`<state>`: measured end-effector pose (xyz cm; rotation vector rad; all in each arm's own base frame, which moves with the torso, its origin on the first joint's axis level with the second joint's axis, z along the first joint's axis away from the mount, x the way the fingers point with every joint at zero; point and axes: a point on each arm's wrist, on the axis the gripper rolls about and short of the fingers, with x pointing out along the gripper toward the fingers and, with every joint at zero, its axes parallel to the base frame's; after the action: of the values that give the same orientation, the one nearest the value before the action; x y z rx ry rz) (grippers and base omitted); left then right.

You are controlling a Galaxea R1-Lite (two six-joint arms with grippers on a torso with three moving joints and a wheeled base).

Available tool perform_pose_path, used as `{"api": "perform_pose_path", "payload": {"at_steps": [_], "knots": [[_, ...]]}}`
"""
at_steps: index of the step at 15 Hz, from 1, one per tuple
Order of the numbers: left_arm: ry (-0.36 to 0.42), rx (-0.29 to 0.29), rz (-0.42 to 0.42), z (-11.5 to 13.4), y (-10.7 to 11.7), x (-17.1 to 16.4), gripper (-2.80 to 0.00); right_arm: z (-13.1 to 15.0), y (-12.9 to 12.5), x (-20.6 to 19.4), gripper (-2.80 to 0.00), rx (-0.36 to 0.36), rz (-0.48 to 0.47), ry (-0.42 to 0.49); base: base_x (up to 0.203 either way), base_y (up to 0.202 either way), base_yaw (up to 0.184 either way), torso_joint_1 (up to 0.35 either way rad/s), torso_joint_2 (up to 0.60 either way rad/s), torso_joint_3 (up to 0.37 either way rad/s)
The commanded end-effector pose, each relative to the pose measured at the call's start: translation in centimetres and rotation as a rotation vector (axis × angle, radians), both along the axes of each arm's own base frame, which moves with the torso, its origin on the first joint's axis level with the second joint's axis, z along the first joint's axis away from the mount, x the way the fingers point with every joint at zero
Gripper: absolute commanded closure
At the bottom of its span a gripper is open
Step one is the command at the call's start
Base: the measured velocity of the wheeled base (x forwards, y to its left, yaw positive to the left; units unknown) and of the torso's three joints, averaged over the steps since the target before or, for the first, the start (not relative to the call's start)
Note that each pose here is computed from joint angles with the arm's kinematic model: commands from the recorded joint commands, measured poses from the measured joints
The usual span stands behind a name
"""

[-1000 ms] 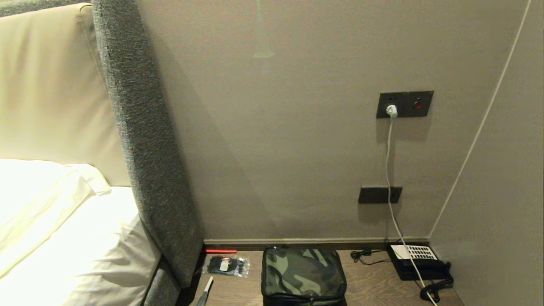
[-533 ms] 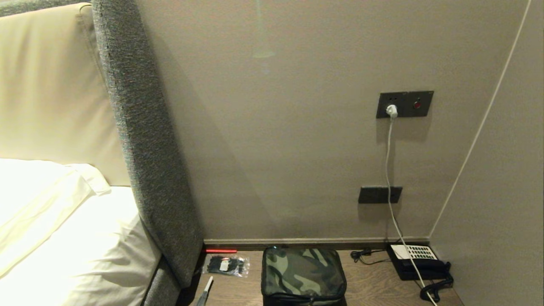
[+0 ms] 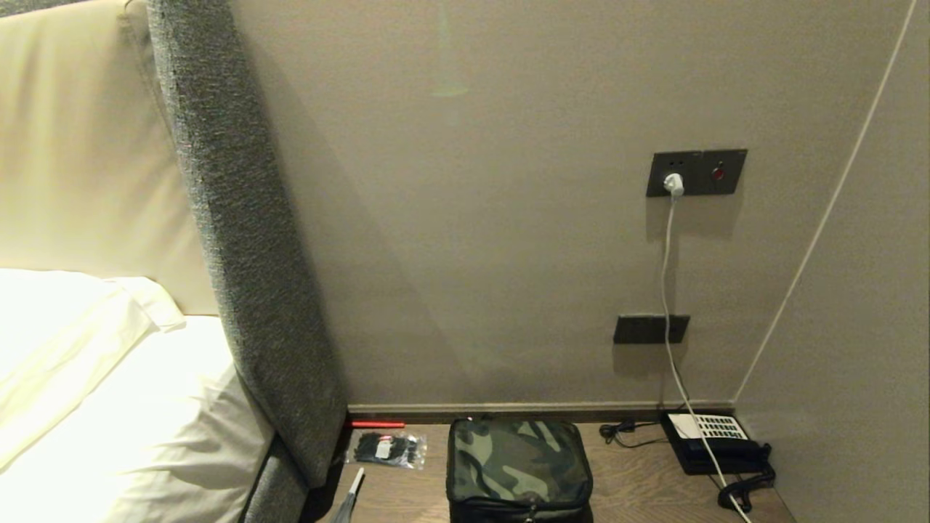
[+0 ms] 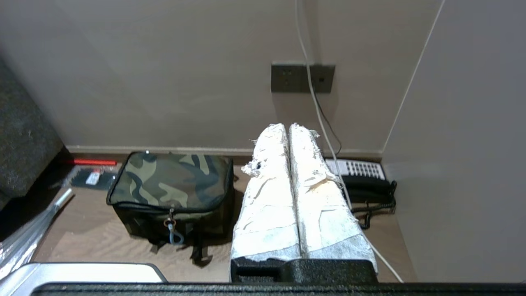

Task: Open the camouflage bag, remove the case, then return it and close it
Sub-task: Open the top of the storage box

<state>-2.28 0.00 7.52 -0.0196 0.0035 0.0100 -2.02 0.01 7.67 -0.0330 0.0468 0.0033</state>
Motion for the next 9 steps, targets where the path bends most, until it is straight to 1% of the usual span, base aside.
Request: {"api": "perform_pose_path", "payload": {"at_steps": [1, 9], "knots": [[0.002, 0.0, 0.002, -0.09, 0.0, 0.02, 0.0, 0.01, 0.0, 0.01, 0.0, -0.001, 0.001, 0.001, 0.0, 0.0, 0.0, 0.002, 0.0, -0.183], [0.001, 0.0, 0.002, -0.09, 0.0, 0.01, 0.0, 0.01, 0.0, 0.01, 0.0, -0.001, 0.001, 0.001, 0.0, 0.0, 0.0, 0.002, 0.0, -0.196]]}}
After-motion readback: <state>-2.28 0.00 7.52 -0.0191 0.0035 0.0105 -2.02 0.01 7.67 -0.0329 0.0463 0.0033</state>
